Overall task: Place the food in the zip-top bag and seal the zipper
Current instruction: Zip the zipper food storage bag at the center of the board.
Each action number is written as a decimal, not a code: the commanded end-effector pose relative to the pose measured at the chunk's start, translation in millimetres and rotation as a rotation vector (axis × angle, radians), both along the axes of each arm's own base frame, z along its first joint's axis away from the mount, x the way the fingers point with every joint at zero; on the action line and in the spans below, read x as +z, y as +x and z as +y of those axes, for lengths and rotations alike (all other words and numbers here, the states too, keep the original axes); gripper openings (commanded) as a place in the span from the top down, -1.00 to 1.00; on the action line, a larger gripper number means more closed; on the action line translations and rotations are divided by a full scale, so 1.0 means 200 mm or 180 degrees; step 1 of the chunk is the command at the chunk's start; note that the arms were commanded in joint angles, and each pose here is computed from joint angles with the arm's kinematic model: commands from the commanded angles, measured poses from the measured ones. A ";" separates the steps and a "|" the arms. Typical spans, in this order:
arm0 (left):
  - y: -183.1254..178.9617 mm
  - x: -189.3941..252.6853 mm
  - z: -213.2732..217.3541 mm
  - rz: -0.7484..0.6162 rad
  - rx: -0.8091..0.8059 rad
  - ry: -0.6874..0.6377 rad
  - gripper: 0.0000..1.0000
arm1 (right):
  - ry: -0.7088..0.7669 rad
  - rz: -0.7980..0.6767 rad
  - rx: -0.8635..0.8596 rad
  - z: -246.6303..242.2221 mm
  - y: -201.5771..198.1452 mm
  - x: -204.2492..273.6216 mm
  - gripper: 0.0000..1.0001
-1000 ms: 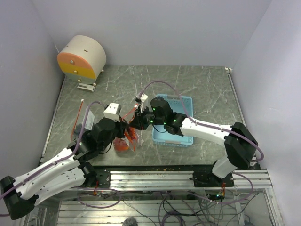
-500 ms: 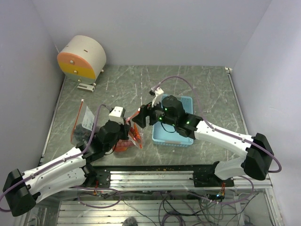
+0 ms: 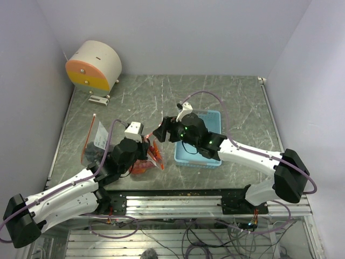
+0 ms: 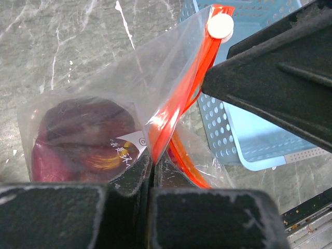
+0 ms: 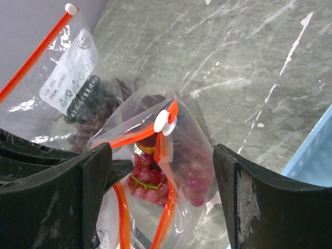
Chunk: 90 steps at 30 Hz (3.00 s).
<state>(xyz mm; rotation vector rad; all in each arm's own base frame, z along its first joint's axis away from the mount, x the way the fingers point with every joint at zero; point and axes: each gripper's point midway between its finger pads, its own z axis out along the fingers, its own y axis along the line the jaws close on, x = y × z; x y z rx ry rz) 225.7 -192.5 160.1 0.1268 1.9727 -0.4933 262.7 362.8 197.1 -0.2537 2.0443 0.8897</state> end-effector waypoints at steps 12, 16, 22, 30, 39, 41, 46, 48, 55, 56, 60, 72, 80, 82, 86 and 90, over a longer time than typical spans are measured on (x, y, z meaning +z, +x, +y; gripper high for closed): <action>0.01 0.08 -0.03 -0.0110 -0.0047 -0.0148 0.86 | 0.0470 -0.0111 -0.0270 0.10 0.09 0.04 0.06; 0.01 0.08 -0.02 -0.0116 -0.0038 -0.0136 0.86 | 0.0372 -0.0105 -0.0225 0.15 0.08 0.02 0.21; 0.01 0.10 -0.04 -0.0137 -0.0088 -0.0134 0.86 | 0.0345 -0.0401 -0.0114 0.15 0.08 0.06 0.93; -0.05 0.29 -0.01 -0.0145 -0.0383 0.0198 -0.35 | 0.0146 -0.1190 0.0345 0.11 0.08 0.32 1.00; -0.28 0.85 0.24 -0.0751 -0.0615 0.0013 -0.99 | 0.0182 -0.1738 0.1821 0.23 -0.10 0.62 1.00; -0.32 0.91 0.31 -0.0926 -0.0631 0.0108 -0.99 | 0.0240 -0.1798 0.2155 0.24 -0.13 0.66 1.00; -0.38 0.93 0.39 -0.1210 -0.0773 0.0311 -0.96 | 0.0302 -0.1834 0.2971 0.25 -0.23 0.68 1.00; -0.40 0.91 0.36 -0.1279 -0.0953 0.0351 -0.88 | 0.0219 -0.1751 0.3228 0.26 -0.25 0.62 1.00; -0.41 0.79 0.19 -0.1280 -0.1532 0.0612 -0.48 | 0.0119 -0.1637 0.3926 0.18 -0.40 0.42 1.00; -0.40 0.77 0.19 -0.1250 -0.1573 0.0671 -0.47 | 0.0102 -0.1664 0.3989 0.16 -0.43 0.41 1.00; -0.41 0.72 0.14 -0.1207 -0.1774 0.0760 -0.46 | 0.0065 -0.1761 0.4055 0.12 -0.46 0.39 1.00; -0.39 0.70 -0.04 -0.1280 -0.2074 0.0559 -0.50 | 0.0188 -0.1792 0.4200 0.12 -0.50 0.41 0.99; -0.34 0.58 -0.15 -0.1090 -0.2292 0.0750 -0.43 | 0.0260 -0.1894 0.4356 0.09 -0.55 0.43 0.99; -0.35 0.56 -0.17 -0.1070 -0.2382 0.0765 -0.39 | 0.0247 -0.1914 0.4373 0.08 -0.56 0.43 0.98; -0.34 0.54 -0.18 -0.1044 -0.2438 0.0812 -0.37 | 0.0226 -0.1958 0.4429 0.07 -0.57 0.45 0.98; -0.35 0.49 -0.21 -0.0958 -0.2514 0.0842 -0.18 | 0.0193 -0.1982 0.4398 0.07 -0.56 0.45 0.98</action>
